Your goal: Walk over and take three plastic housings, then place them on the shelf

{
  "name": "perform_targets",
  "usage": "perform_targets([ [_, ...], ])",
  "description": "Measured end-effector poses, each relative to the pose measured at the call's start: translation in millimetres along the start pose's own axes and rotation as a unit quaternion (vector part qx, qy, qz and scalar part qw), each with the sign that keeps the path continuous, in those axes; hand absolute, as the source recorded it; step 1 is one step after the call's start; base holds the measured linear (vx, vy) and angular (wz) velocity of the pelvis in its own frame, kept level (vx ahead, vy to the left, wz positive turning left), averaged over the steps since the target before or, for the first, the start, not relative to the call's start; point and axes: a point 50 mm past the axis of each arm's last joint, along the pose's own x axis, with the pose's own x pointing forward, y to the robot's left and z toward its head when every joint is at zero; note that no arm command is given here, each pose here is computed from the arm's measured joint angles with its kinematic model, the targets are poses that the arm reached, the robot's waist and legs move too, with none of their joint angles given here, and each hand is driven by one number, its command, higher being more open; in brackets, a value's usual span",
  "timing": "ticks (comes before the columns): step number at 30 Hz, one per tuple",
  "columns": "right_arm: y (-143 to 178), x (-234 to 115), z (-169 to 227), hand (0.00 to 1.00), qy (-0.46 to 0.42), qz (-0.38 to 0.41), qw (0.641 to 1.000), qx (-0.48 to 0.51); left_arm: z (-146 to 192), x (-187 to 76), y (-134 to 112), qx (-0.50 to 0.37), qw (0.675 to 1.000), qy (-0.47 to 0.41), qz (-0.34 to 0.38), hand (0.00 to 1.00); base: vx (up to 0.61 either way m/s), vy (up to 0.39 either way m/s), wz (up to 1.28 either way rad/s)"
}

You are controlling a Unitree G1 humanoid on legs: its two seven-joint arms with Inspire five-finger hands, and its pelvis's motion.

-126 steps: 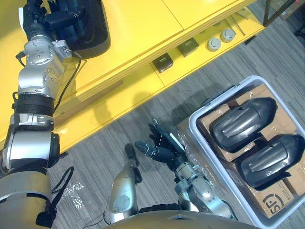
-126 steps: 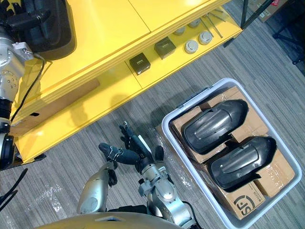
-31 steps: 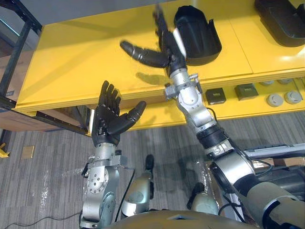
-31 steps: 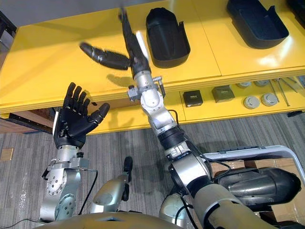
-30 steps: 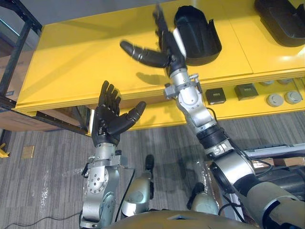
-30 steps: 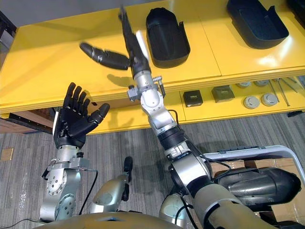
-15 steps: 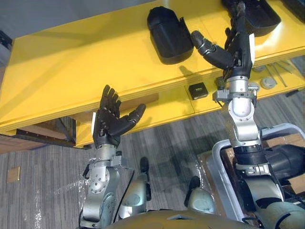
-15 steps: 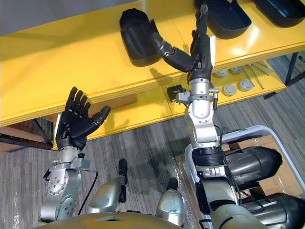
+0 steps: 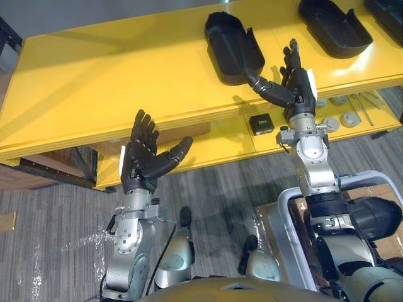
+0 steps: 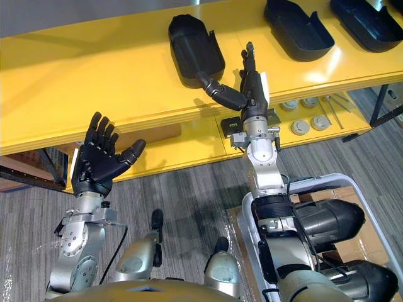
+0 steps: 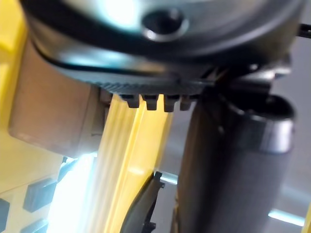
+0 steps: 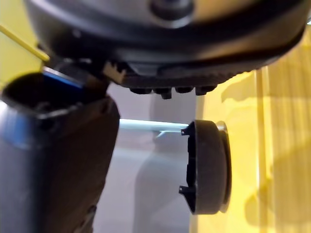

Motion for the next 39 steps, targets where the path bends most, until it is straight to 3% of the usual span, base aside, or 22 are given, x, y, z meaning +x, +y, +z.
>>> perform_targets([
  [11,1,17,-9,1.0,0.032,-0.007,0.999,0.014,7,1,10,0.009,1.0,-0.015,0.019,1.0,0.0,-0.037,0.06],
  [39,1,25,1,1.0,-0.001,0.023,1.0,-0.013,9,3,12,0.008,0.999,-0.02,0.024,1.0,-0.01,-0.037,-0.01],
])
